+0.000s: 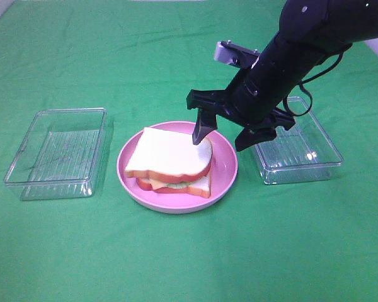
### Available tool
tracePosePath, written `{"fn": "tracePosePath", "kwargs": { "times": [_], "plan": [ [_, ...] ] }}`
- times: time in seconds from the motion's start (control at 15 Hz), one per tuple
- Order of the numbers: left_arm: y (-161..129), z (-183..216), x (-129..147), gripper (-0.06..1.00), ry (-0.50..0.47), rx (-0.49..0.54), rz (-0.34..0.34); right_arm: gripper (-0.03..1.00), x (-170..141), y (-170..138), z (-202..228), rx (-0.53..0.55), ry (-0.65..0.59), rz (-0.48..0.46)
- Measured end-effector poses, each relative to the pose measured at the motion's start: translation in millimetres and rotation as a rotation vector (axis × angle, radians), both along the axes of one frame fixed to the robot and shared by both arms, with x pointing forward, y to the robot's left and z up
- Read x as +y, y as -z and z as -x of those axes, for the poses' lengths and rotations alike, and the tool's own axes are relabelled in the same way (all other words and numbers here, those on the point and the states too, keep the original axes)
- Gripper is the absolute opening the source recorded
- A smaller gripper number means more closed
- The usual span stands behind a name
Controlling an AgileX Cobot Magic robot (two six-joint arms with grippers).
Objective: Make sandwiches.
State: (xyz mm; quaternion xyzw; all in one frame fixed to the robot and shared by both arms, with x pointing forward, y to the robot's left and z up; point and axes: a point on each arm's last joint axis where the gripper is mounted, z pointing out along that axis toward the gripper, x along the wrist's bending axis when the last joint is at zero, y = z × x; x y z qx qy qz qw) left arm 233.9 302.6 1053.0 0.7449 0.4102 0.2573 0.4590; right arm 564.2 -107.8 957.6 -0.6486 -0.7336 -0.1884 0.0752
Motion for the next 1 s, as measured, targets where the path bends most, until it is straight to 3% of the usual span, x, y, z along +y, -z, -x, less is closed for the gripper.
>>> {"fn": "tracePosePath", "kwargs": {
  "times": [0.27,0.4,0.67,0.8,1.0],
  "plan": [
    [0.0,0.0,0.0,0.67,0.000,0.000,0.000,0.73,-16.5,-42.9,18.2,-0.057,-0.103,0.094],
    [0.0,0.0,0.0,0.67,0.000,0.000,0.000,0.73,-37.7,-91.3,45.7,-0.108,-0.170,0.177],
    [0.0,0.0,0.0,0.67,0.000,0.000,0.000,0.73,-63.7,-141.3,93.6,-0.175,-0.185,0.180],
    [0.0,0.0,0.0,0.67,0.000,0.000,0.000,0.73,-84.9,-150.2,135.2,-0.222,-0.186,0.168],
    [0.0,0.0,0.0,0.67,0.000,0.000,0.000,0.73,-116.4,-131.9,198.3,-0.251,-0.196,0.161]
  ]
}}
